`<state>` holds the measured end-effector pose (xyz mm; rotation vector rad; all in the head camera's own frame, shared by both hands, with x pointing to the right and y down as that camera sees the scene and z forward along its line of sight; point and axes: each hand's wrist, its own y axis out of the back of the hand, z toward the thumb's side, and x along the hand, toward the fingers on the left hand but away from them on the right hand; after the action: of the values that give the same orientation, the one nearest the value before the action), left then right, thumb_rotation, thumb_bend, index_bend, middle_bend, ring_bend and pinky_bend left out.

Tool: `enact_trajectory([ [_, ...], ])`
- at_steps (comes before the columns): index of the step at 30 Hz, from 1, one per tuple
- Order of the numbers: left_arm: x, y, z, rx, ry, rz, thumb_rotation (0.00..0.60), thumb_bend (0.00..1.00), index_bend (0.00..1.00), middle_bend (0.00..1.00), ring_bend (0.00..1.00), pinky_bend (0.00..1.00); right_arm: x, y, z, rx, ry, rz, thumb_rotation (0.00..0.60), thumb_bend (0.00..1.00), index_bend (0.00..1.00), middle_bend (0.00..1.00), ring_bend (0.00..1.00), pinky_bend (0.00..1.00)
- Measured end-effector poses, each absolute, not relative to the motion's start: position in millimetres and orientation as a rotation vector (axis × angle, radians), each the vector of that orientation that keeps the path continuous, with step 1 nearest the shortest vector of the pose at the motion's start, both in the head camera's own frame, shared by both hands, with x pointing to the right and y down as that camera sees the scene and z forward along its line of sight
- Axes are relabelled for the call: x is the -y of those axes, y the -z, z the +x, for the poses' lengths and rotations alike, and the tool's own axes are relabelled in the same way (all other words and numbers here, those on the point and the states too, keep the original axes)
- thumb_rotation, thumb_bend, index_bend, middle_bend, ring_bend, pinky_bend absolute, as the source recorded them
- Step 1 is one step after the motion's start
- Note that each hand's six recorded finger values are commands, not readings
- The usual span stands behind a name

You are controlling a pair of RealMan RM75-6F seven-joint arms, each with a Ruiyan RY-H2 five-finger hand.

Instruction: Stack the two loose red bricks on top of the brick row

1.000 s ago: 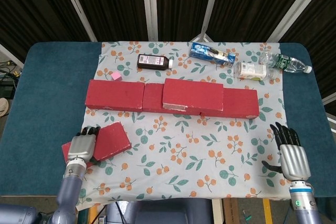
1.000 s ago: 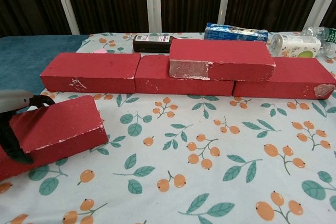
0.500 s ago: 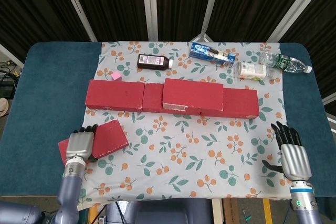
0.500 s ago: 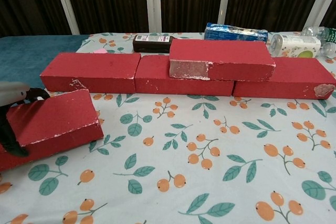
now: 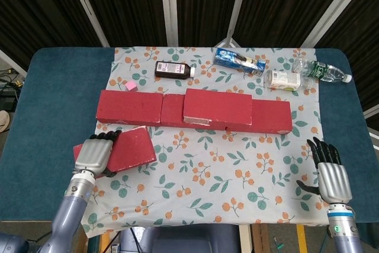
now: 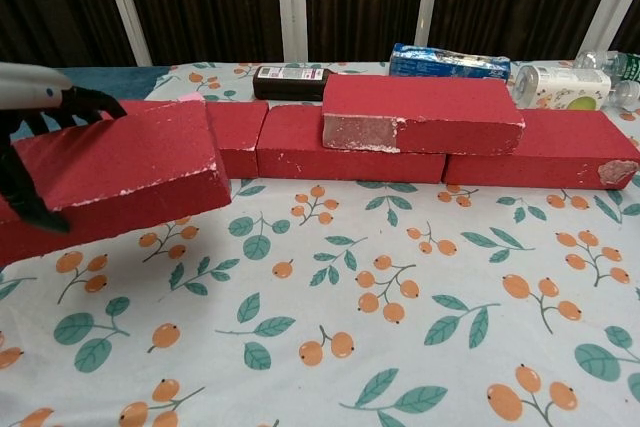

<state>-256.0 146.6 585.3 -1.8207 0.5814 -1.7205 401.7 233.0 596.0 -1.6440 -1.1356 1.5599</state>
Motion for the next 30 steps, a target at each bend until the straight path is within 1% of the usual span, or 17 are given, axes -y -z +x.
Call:
enact_trajectory([
  [5, -116.0, -580.1, -243.8, -0.461, 1.673, -1.873, 0.6, 0.1, 0.32, 0.39, 0.17, 0.2, -230.6, -601.7, 411.5, 1.146, -1.613, -1.612, 0.6, 0.15, 0.0, 0.0, 0.0, 0.0],
  [8, -91.6, -581.6, -238.5, -0.399, 1.661, -1.888, 0.6, 0.1, 0.34, 0.39, 0.17, 0.19, -228.5, -604.9, 417.4, 1.154, -1.643, -1.583, 0.6, 0.15, 0.0, 0.0, 0.0, 0.0],
  [15, -15.7, -584.8, -231.0, -0.364, 1.642, -1.782, 0.6, 0.1, 0.33, 0.39, 0.17, 0.18, -226.5, -610.5, 424.4, 1.151, -1.693, -1.532, 0.6, 0.15, 0.0, 0.0, 0.0, 0.0],
  [18, 5.6, -587.3, -221.9, -0.345, 1.633, -1.737, 0.6, 0.1, 0.33, 0.39, 0.17, 0.18, -226.4, -611.5, 426.6, 1.15, -1.708, -1.513, 0.6, 0.15, 0.0, 0.0, 0.0, 0.0],
  [24, 23.4, -599.1, -212.6, -0.319, 1.646, -1.696, 0.6, 0.1, 0.33, 0.39, 0.16, 0.18, -226.7, -611.8, 429.1, 1.151, -1.723, -1.496, 0.6, 0.15, 0.0, 0.0, 0.0, 0.0],
  [30, 32.5, -610.3, -212.3, -0.322, 1.657, -1.672, 0.6, 0.1, 0.35, 0.39, 0.16, 0.18, -227.3, -612.2, 430.3, 1.151, -1.73, -1.488, 0.6, 0.15, 0.0, 0.0, 0.0, 0.0],
])
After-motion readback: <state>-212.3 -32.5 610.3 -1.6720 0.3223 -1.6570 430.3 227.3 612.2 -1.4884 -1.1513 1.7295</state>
